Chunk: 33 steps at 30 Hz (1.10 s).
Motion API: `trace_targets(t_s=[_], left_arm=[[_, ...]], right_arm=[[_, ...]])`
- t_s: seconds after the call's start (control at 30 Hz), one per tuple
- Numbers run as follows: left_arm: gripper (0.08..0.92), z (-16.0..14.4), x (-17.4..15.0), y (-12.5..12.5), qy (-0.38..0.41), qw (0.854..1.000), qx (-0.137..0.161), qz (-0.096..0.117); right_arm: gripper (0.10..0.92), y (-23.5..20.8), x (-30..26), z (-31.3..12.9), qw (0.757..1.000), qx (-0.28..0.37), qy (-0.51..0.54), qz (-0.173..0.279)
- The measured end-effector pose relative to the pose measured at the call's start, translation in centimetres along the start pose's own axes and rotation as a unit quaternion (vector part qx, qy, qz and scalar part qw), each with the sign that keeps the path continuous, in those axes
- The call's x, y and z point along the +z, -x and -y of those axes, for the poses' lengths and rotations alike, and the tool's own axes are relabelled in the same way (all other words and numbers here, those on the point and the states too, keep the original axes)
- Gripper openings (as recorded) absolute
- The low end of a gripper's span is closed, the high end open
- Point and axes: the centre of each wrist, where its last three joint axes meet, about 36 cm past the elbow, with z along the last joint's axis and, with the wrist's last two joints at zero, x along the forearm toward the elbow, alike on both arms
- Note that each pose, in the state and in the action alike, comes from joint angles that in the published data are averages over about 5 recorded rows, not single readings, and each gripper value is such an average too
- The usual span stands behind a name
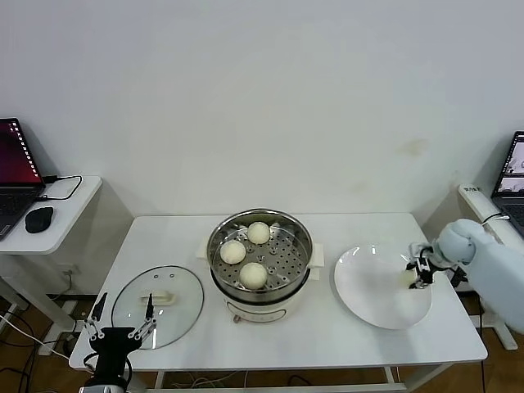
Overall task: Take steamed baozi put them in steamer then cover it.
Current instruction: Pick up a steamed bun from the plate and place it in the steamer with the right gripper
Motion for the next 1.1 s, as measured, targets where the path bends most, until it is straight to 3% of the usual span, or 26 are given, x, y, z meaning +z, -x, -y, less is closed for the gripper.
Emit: trace_targets(t_s=[0.27,0.63,1.1], left_arm=[[0.823,0.3,-0.3,0.2,-0.003,1.000,0.005,0.006],[0.823,0.5,-0.3,0.5,-0.005,1.000,0.008,0.009],[0.823,0.2,-0.1,0.4,-0.003,1.000,-0.001,0.005]], right_arm=[[0.536,-7.4,-2.9,2.3,0.998,0.044,-0.019,0.028],[0.552,-17.8,-13.9,4.0,0.987,0.089,-0.066,0.120],[0.560,-18.3,-26.5,2.5,0.979,0.031,-0.055,0.195]])
